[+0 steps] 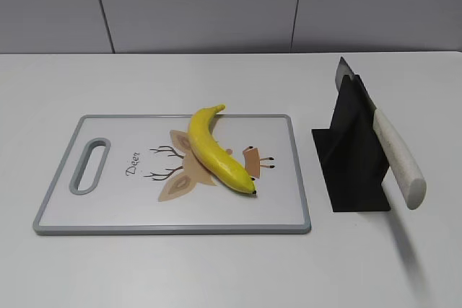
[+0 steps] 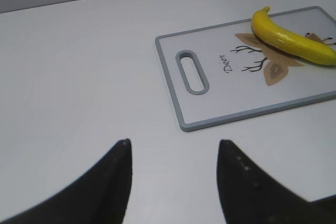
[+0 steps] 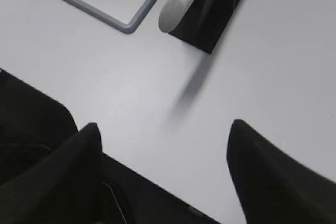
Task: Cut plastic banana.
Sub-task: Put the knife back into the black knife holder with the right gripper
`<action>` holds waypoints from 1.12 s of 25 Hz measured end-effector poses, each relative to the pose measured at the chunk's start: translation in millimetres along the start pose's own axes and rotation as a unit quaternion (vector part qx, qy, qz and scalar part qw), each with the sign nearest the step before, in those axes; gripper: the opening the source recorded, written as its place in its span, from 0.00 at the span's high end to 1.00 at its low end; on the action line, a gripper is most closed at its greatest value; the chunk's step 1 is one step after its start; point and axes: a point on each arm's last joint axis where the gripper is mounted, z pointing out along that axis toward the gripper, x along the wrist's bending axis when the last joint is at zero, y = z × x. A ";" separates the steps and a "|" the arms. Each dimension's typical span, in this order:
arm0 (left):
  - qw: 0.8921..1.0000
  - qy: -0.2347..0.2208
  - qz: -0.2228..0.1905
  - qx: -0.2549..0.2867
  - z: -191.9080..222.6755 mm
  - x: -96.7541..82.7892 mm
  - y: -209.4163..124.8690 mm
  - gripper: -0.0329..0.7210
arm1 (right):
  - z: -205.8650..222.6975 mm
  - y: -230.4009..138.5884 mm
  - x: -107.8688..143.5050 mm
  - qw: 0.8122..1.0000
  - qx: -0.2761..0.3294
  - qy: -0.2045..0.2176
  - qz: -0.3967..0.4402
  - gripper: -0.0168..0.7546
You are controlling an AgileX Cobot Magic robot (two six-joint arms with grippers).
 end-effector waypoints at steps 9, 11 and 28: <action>1.000 -0.003 -0.002 -0.001 0.0 -0.6 0.1 0.28 | -28.1 -18.9 5.9 0.994 -0.107 -0.012 -0.015 0.24; 1.000 -0.004 -0.002 -0.001 0.0 -0.7 0.1 0.28 | -33.4 -23.4 7.2 0.991 -0.130 -0.015 -0.018 0.24; 0.997 0.069 -0.043 0.005 0.7 -1.8 0.8 0.28 | -37.5 -27.0 12.8 0.985 -0.160 -0.058 0.029 0.24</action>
